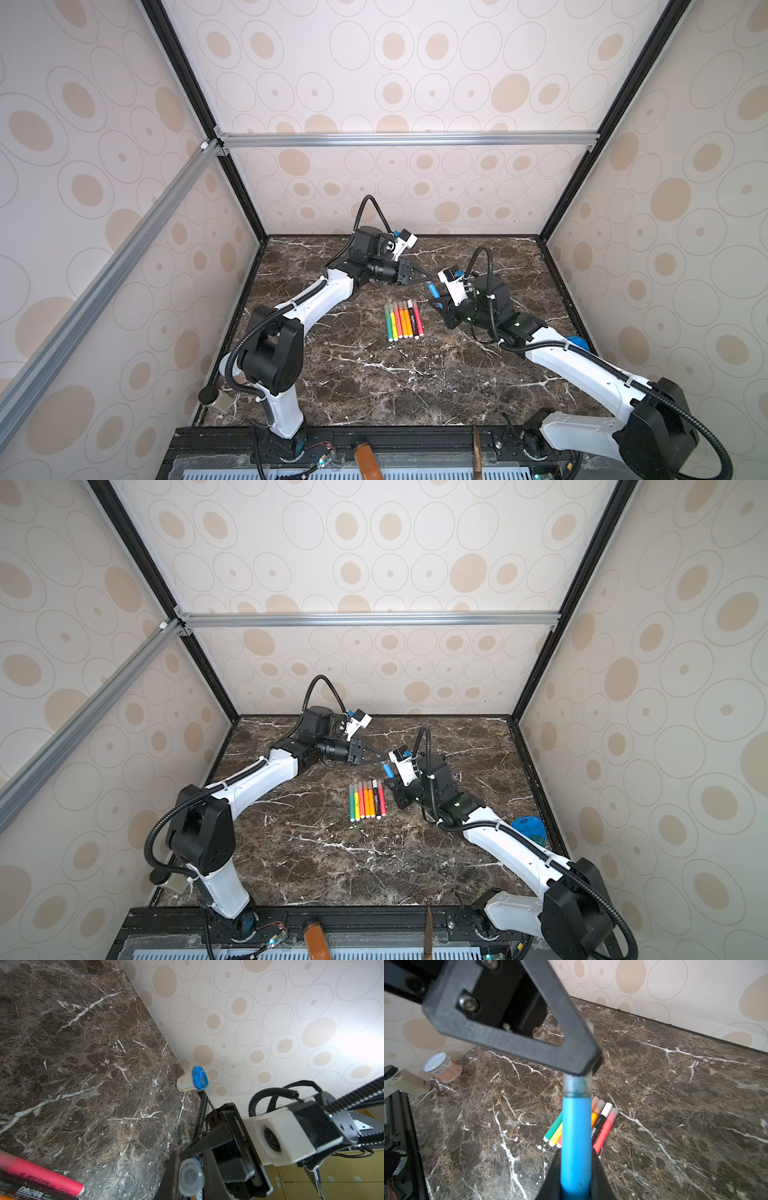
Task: Remove pen caps from pens
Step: Open the pen cap on the pen, then place the pen cap at the top-left of the table.
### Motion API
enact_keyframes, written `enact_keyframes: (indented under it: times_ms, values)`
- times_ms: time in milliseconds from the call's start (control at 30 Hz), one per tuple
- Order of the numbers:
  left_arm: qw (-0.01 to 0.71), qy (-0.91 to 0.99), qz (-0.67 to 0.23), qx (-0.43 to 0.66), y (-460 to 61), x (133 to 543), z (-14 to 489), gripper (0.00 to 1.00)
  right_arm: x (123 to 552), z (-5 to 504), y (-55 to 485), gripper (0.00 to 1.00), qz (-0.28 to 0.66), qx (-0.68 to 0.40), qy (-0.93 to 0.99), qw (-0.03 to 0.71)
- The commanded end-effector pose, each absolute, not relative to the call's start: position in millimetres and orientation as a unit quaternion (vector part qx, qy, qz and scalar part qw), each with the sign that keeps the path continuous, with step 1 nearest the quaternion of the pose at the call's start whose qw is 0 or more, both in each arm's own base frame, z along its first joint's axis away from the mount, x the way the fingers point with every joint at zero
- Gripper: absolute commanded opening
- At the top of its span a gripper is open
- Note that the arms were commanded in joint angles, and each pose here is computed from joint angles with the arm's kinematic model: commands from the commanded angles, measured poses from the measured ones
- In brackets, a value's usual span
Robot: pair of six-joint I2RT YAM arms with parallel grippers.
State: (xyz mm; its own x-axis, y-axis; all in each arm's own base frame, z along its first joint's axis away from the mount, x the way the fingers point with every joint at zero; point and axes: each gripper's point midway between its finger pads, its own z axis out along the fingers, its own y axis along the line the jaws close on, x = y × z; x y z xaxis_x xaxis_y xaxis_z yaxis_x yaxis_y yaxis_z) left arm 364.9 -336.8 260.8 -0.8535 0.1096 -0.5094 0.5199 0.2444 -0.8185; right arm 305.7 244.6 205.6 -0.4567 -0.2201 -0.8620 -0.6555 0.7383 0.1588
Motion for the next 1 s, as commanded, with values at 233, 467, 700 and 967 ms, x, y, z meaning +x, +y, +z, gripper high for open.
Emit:
enact_keyframes:
  times_ms: [233, 467, 700, 967]
  values:
    - [0.446, 0.783, -0.423, 0.099, -217, 542, 335, 0.00, 217, 115, 243, 0.00, 0.225, -0.350, 0.874, 0.252]
    - [0.438, 0.802, -0.395, 0.097, -204, 546, 323, 0.00, 236, 127, 225, 0.00, 0.173, -0.307, 0.890, 0.290]
    - [0.373, 0.868, -0.324, 0.037, -165, 523, 222, 0.00, 287, 102, 183, 0.00, 0.105, -0.187, 0.946, 0.244]
    - [0.290, 0.920, -0.262, 0.005, -144, 506, 122, 0.00, 331, 77, 161, 0.00, 0.048, -0.131, 0.966, 0.216]
